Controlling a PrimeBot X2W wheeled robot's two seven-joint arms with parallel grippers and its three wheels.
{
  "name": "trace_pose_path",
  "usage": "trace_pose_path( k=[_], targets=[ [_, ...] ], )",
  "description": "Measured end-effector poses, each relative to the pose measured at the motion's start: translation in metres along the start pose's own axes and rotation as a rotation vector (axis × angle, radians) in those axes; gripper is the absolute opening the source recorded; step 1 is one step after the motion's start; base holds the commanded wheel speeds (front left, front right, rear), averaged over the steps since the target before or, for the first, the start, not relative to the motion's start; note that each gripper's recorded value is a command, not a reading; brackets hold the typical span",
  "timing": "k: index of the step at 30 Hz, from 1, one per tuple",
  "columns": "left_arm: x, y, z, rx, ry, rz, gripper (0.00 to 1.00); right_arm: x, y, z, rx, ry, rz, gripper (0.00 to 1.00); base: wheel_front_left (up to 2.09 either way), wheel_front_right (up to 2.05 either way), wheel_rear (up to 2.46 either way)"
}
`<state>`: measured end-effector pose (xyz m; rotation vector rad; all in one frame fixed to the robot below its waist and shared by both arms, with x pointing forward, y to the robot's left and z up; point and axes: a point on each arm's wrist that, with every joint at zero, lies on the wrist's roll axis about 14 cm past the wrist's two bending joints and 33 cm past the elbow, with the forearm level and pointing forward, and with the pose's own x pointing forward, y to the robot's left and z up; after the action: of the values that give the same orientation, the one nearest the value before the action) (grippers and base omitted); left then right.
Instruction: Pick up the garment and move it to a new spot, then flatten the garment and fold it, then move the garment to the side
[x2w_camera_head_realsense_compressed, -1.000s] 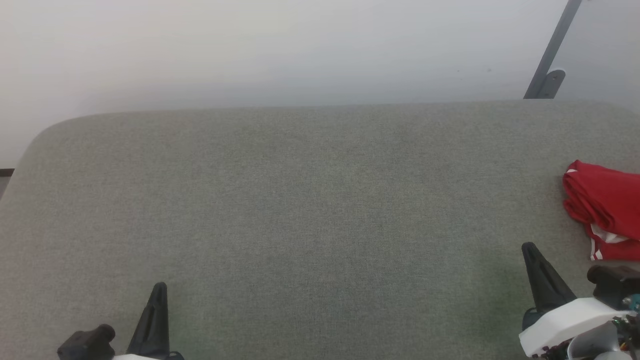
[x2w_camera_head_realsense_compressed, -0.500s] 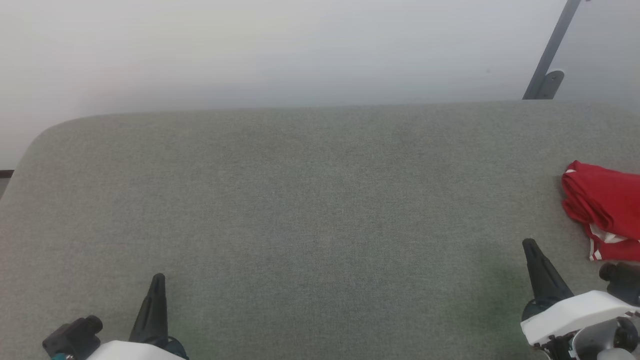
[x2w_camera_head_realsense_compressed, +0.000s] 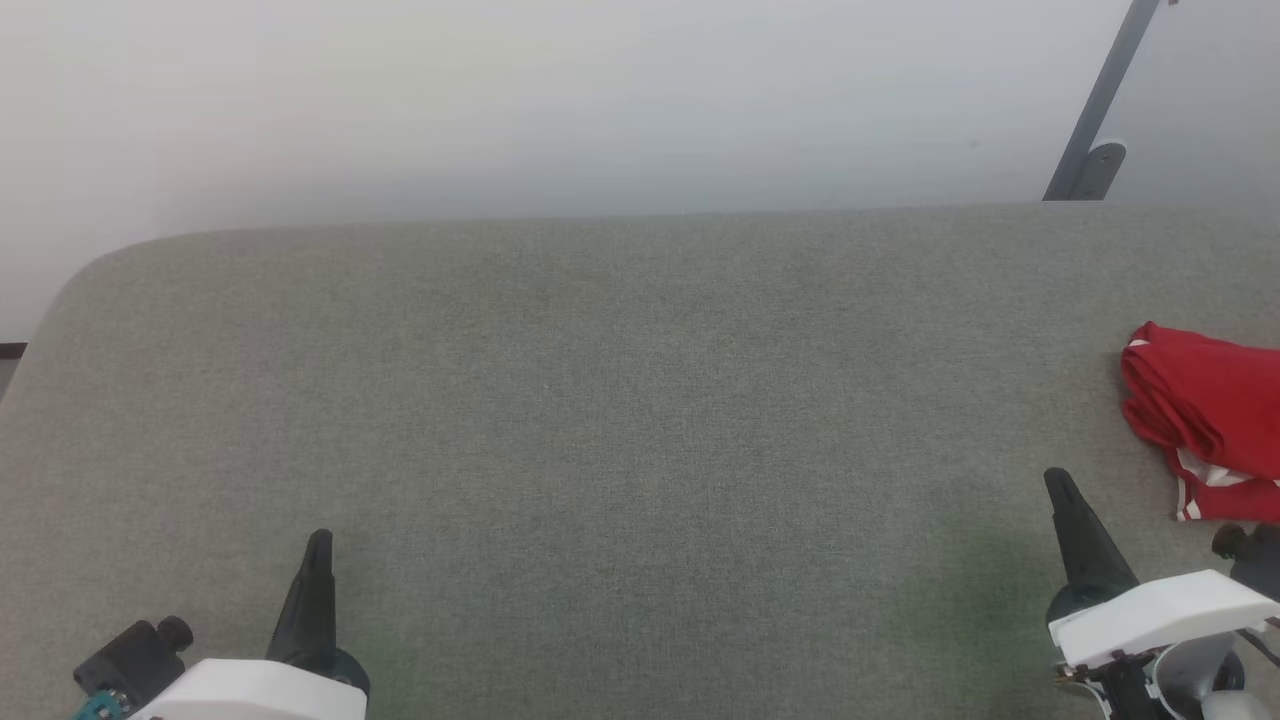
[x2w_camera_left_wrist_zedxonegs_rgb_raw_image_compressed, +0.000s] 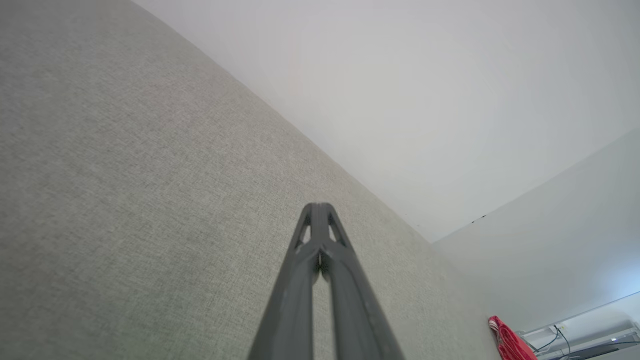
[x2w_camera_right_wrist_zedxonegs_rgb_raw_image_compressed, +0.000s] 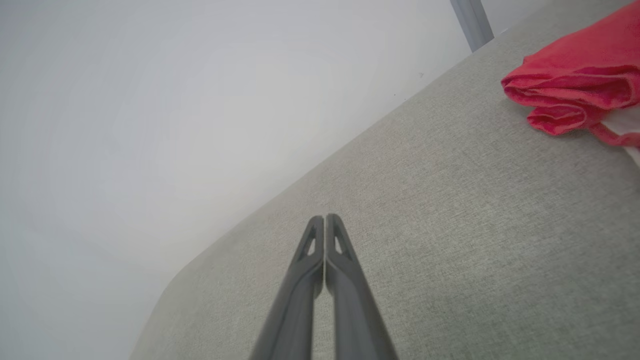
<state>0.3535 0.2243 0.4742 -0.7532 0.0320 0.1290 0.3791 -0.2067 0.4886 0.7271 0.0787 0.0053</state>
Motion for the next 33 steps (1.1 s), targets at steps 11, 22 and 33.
trace_pose_path(
  k=[11, 22, 33],
  targets=[
    [0.005, -0.004, -0.001, -0.137, 0.014, -0.001, 0.0, 0.0, 0.0, -0.001, 0.141, -0.003, -0.01, 0.0, 0.0, 0.0, 0.0],
    [0.009, -0.008, -0.002, -0.263, 0.023, -0.006, 0.0, 0.003, 0.002, 0.001, 0.27, -0.016, -0.01, 0.0, 0.0, 0.0, 0.0],
    [0.013, -0.014, -0.002, -0.379, 0.034, -0.017, 0.0, 0.003, 0.003, 0.002, 0.386, -0.021, -0.008, 0.0, 0.0, 0.0, 0.0]
  ],
)
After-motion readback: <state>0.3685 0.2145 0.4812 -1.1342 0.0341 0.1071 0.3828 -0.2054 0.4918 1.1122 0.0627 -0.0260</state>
